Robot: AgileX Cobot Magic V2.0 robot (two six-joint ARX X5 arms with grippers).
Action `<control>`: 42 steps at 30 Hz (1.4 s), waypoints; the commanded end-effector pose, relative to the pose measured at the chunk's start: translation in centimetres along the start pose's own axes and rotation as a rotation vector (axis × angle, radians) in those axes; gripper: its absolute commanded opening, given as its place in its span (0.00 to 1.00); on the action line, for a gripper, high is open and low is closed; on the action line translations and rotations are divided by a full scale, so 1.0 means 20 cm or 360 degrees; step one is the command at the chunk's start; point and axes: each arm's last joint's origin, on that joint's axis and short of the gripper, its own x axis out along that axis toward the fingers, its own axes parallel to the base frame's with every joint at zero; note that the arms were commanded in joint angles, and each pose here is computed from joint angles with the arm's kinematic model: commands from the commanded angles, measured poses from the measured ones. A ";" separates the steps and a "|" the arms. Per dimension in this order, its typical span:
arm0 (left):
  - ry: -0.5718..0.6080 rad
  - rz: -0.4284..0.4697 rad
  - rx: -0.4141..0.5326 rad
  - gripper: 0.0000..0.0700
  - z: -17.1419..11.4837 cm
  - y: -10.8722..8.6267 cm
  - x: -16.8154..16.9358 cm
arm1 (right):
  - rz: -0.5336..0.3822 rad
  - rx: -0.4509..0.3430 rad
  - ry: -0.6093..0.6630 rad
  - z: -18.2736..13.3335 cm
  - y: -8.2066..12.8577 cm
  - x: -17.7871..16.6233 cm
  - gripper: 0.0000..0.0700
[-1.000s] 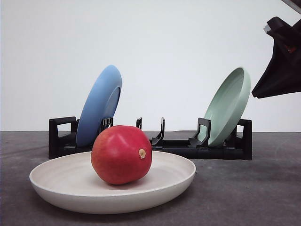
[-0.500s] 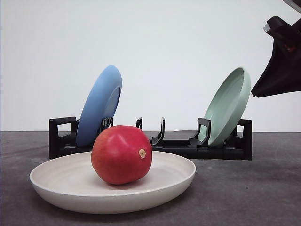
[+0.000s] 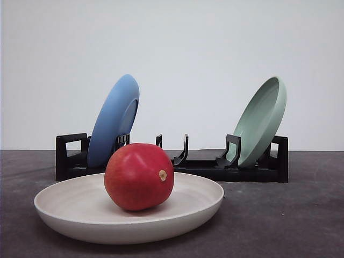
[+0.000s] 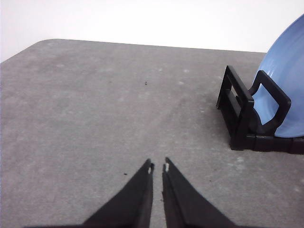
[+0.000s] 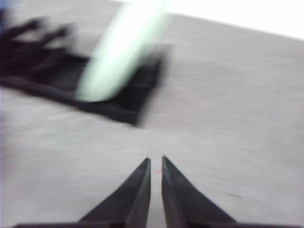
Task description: Place pomegranate in white plate
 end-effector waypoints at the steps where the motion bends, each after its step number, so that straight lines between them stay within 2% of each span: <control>1: 0.0014 -0.0004 -0.0002 0.02 -0.02 0.00 0.01 | -0.0049 0.0019 -0.0069 -0.02 -0.01 -0.02 0.05; 6: 0.0014 -0.0004 -0.0002 0.02 -0.02 0.00 0.01 | -0.0160 0.0100 -0.0169 -0.11 -0.03 -0.03 0.05; 12: 0.0015 -0.0004 -0.0002 0.02 -0.02 0.00 0.01 | -0.0219 0.0186 -0.0230 -0.19 -0.05 -0.01 0.05; 42: 0.0014 -0.0004 -0.0002 0.02 -0.02 0.00 0.01 | -0.0219 0.0216 -0.0235 -0.20 -0.05 0.00 0.05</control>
